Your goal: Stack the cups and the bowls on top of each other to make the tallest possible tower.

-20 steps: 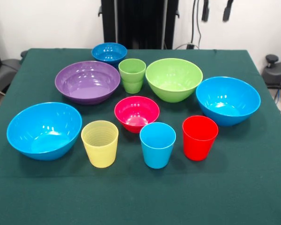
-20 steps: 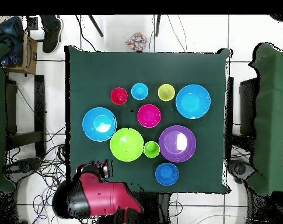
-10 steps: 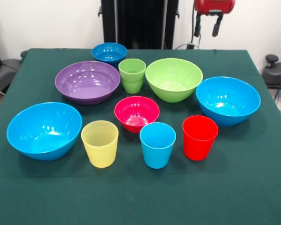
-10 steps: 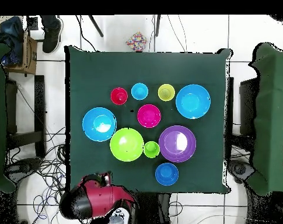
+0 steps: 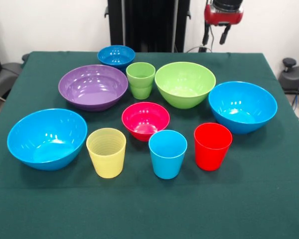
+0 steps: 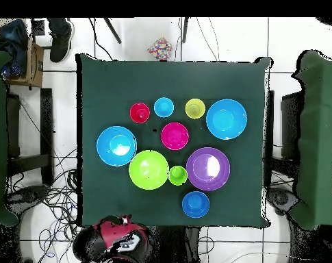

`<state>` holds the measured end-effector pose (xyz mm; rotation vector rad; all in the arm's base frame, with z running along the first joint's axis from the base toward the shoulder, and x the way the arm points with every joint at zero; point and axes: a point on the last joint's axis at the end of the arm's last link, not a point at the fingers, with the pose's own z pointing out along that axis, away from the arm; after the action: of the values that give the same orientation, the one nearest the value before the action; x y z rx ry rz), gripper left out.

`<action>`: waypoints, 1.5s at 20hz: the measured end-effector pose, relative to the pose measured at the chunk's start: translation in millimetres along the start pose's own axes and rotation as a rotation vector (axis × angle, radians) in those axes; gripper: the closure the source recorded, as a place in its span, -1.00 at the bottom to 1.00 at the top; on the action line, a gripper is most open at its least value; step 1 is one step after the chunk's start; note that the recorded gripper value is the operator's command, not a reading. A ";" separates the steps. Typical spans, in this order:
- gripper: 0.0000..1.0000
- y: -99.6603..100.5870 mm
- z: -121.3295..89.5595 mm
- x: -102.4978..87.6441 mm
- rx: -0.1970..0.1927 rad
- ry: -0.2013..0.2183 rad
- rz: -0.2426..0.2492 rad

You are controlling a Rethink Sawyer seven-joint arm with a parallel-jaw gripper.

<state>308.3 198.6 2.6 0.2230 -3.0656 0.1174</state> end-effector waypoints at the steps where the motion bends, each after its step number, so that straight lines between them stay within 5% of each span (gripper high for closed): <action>1: -1.00 -0.4 5.7 3.4 0.001 0.002 0.010; 11: -1.00 -8.0 59.2 51.5 0.030 0.095 0.047; 15: -1.00 -8.5 62.6 56.8 0.033 0.110 0.046; 20: -1.00 -8.6 56.6 48.4 0.031 0.089 0.049; 30: -1.00 -8.7 0.7 13.9 0.021 0.090 0.068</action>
<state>295.9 187.9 3.5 0.1115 -2.9838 0.1583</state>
